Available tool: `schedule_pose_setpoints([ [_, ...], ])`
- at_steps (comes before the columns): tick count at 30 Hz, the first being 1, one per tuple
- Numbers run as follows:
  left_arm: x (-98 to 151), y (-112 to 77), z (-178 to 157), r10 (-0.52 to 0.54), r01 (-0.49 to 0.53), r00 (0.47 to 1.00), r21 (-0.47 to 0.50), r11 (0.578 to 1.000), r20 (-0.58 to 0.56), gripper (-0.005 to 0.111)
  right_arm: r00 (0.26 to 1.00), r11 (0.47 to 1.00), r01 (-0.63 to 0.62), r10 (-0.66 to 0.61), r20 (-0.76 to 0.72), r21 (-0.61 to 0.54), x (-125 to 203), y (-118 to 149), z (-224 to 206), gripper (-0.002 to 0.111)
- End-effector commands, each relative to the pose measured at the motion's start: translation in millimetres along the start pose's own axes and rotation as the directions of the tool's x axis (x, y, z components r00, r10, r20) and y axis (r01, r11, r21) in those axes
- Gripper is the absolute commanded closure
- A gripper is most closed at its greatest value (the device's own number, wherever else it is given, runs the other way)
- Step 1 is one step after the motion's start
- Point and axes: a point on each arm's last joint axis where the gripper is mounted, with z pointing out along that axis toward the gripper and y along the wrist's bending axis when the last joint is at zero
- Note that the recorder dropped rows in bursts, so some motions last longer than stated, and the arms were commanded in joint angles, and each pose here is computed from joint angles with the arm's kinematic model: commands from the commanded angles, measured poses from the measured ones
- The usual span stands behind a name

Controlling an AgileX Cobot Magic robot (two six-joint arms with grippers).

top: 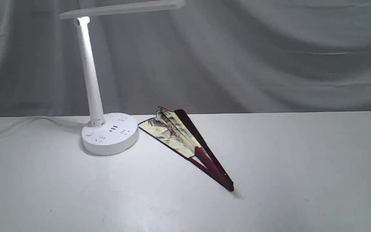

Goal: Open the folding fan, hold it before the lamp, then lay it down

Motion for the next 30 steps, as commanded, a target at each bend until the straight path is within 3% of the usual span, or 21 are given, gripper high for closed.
schedule_pose_setpoints([
  [1, -8.1, -3.8, 7.3, 0.029, -0.027, 0.998, 0.021, 0.999, -0.061, 0.106, 1.000, 1.000, 0.019, -0.019, -0.001, -0.007, -10.8, 0.9, 2.7, 0.108],
  [11, -22.2, -5.7, 32.9, 0.012, -0.008, 0.986, 0.025, 1.000, -0.164, 0.104, 0.997, 0.992, -0.022, 0.013, -0.073, -0.121, -25.3, 10.1, 33.6, 0.077],
  [18, -41.6, -9.1, 49.3, 0.013, -0.006, 0.982, 0.038, 0.999, -0.187, 0.082, 0.985, 0.988, -0.052, 0.025, -0.174, -0.149, -39.7, 11.8, 61.5, 0.076],
  [30, -46.8, -48.1, 87.0, 0.186, -0.164, 0.963, 0.128, 0.978, -0.196, 0.081, 0.969, 0.967, -0.111, 0.054, -0.239, -0.229, -69.7, 18.7, 105.7, 0.076],
])
